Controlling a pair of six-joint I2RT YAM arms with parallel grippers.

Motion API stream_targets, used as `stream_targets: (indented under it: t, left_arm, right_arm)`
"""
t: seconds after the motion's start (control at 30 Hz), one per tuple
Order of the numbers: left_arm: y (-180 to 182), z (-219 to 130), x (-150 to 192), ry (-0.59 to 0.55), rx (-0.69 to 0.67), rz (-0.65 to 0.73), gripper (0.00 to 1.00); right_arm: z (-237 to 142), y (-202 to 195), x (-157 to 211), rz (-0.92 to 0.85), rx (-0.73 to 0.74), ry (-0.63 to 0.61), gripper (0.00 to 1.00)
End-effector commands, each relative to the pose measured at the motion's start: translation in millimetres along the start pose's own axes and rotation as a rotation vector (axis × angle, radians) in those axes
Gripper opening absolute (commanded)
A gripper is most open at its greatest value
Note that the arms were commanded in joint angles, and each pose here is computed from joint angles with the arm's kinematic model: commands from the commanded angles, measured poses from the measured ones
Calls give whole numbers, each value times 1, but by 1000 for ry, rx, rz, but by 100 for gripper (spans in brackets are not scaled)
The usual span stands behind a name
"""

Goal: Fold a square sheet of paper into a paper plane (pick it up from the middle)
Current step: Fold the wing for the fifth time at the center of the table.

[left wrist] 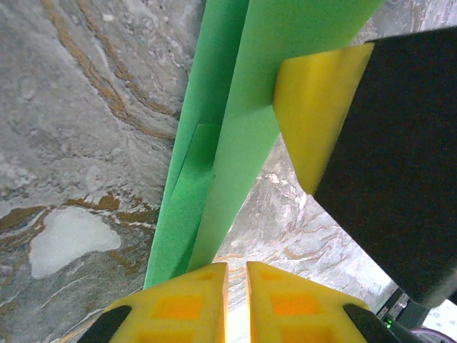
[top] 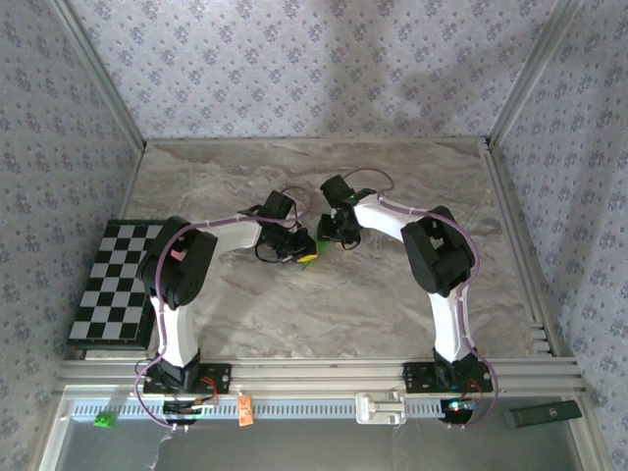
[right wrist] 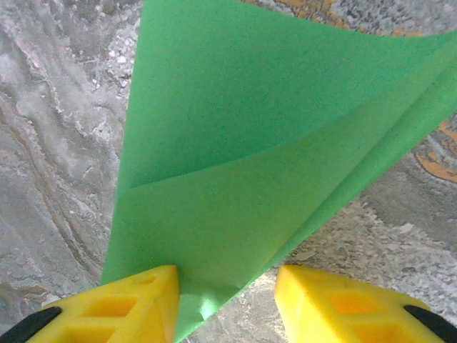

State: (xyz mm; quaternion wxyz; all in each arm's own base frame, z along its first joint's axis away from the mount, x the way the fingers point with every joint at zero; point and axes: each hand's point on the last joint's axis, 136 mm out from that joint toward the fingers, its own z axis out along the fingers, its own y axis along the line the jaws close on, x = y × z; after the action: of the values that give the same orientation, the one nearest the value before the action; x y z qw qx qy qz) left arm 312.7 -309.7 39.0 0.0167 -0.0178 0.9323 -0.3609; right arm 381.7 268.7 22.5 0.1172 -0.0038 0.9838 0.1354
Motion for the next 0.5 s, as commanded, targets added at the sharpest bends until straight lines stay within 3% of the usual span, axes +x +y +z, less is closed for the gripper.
stream_targets:
  t: [0.0, 0.47]
  left_arm:
    - [9, 6, 3, 24, -18, -27, 14]
    - [12, 13, 11, 57, -47, -25, 13]
  right_arm:
    - [37, -33, 38, 21, 126, 132, 44]
    - [43, -36, 44, 36, 139, 155, 40]
